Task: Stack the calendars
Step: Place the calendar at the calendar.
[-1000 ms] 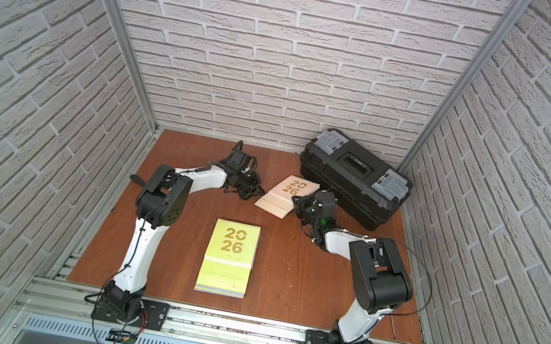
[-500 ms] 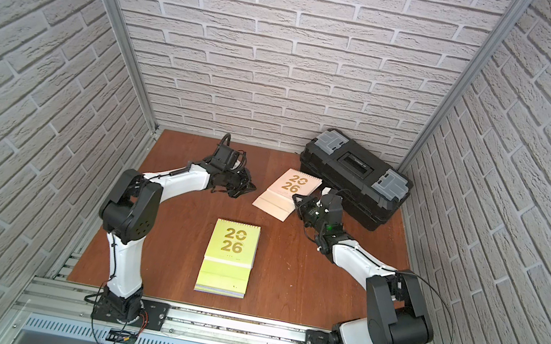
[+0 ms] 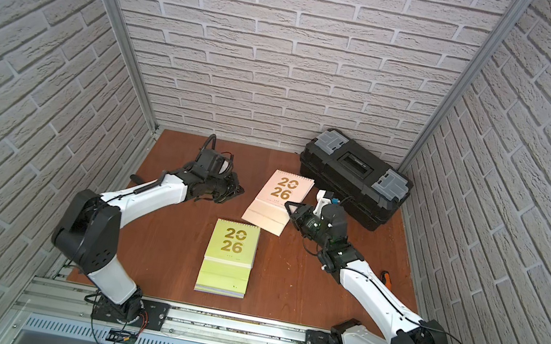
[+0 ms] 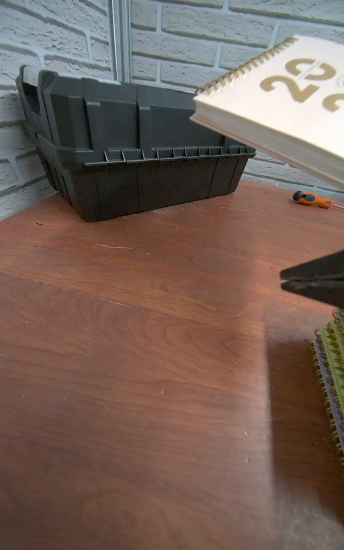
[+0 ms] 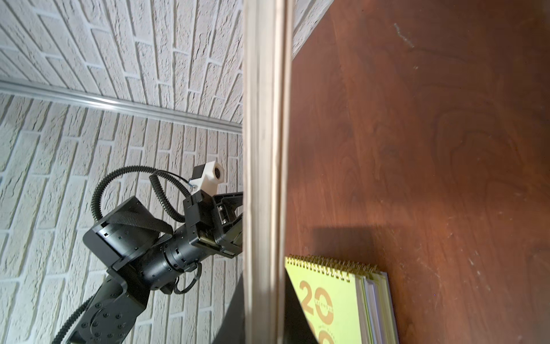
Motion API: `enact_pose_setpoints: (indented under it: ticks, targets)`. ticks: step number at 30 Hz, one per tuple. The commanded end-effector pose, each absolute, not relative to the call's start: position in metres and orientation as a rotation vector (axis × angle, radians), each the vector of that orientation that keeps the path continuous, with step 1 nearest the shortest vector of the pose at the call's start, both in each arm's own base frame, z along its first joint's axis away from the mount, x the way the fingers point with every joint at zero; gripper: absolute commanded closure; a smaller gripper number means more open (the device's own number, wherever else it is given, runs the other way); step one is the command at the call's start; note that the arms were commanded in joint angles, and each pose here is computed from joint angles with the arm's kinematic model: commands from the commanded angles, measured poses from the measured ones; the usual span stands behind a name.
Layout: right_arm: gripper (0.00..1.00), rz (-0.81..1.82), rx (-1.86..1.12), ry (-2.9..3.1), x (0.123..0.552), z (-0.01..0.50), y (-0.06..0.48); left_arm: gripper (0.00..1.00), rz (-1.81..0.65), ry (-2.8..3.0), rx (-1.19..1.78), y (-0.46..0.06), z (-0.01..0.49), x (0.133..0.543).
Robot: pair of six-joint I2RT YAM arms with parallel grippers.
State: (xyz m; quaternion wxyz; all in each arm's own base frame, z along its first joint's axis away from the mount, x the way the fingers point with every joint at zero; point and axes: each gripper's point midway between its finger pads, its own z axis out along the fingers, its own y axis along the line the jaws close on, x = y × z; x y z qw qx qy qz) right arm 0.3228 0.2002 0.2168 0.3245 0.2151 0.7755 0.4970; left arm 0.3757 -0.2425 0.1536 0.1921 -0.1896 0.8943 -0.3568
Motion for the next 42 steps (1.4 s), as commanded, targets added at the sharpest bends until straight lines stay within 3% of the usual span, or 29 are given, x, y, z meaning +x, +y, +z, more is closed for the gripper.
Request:
enact_pose_setpoints:
  ticks: [1,24,42]
  targets:
    - [0.97,1.326,0.447,1.987,0.304,0.234,0.211,1.00,-0.943,2.482,-0.499,-0.232,0.163,0.360]
    - [0.97,1.418,0.234,2.032,0.203,0.197,0.276,1.00,-0.746,2.470,-0.559,-0.169,0.133,0.257]
    - [0.97,1.453,0.211,2.071,0.192,0.180,0.311,1.00,-0.652,2.508,-0.582,-0.151,0.109,0.234]
